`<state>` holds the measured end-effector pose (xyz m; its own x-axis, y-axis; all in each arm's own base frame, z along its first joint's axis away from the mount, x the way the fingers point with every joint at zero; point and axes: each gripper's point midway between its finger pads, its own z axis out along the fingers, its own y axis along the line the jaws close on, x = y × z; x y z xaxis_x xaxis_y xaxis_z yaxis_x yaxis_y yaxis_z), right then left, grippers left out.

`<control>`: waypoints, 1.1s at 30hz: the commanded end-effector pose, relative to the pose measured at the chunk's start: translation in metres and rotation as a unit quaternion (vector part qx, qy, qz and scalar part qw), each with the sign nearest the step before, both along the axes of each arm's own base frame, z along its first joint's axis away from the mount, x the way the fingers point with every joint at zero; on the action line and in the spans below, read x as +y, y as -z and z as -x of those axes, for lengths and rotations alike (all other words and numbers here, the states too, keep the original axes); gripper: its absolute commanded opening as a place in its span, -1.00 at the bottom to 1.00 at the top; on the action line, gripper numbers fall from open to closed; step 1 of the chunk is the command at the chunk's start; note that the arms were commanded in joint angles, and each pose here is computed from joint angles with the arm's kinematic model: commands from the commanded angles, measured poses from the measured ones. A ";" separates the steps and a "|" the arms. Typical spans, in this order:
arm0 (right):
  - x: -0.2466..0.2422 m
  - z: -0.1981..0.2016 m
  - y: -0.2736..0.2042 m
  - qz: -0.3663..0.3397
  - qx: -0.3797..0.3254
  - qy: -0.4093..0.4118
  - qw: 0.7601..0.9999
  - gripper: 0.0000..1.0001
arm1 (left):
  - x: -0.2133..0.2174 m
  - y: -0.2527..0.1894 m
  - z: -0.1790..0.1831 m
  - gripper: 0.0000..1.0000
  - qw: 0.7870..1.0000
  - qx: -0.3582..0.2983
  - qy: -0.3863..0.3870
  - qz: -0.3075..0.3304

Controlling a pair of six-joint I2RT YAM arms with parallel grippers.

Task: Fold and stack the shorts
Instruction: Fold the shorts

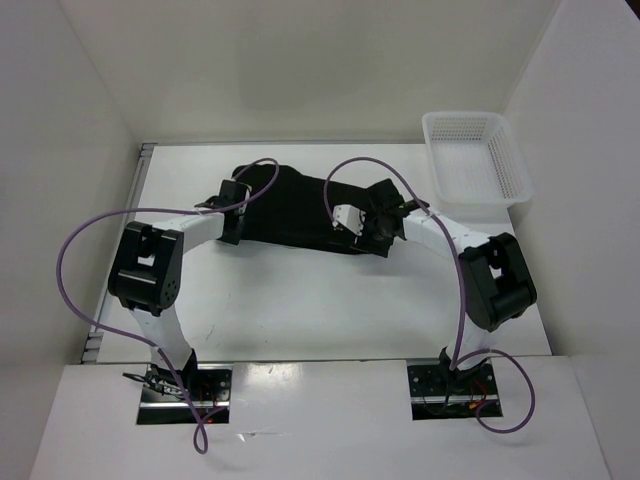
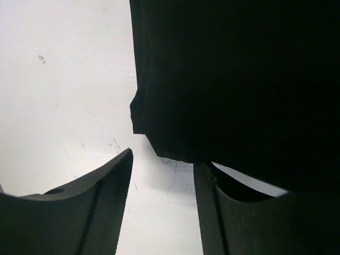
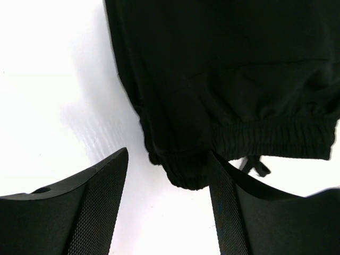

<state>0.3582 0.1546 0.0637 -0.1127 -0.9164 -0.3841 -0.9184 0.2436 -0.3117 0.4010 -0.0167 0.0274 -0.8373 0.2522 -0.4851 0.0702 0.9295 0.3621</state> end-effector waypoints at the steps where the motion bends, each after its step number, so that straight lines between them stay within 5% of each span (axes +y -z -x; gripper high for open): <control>1: -0.007 0.006 -0.005 0.013 -0.008 -0.021 1.000 0.32 | -0.004 0.013 0.003 0.13 1.000 0.007 0.007 -0.004; 7: -0.018 0.003 0.010 0.039 -0.026 -0.010 0.999 0.06 | -0.007 0.018 0.012 -0.75 0.999 0.041 0.012 -0.011; 11: -0.019 -0.009 0.008 0.037 -0.057 0.011 0.998 -0.47 | -0.003 0.009 0.019 -0.99 0.999 0.050 0.010 -0.017; 16: -0.014 -0.013 0.003 0.032 -0.066 0.007 0.997 -0.98 | 0.001 -0.011 0.029 -1.00 0.998 0.056 0.007 -0.025; 27: -0.014 -0.023 -0.019 0.020 -0.114 0.038 0.993 -1.00 | 0.000 -0.089 -0.023 -1.00 0.997 -0.060 -0.016 -0.038; 31: -0.012 -0.019 -0.022 0.017 -0.118 0.034 0.992 -1.00 | -0.011 -0.075 -0.015 -1.00 1.000 -0.019 0.008 -0.012; 32: -0.014 -0.015 -0.021 0.019 -0.114 0.033 0.993 -0.97 | -0.013 -0.066 -0.008 -0.98 1.000 -0.006 0.012 -0.015; 33: -0.012 -0.008 -0.015 0.015 -0.098 0.025 0.995 -0.69 | -0.013 -0.060 -0.006 -0.92 1.000 -0.007 0.012 -0.015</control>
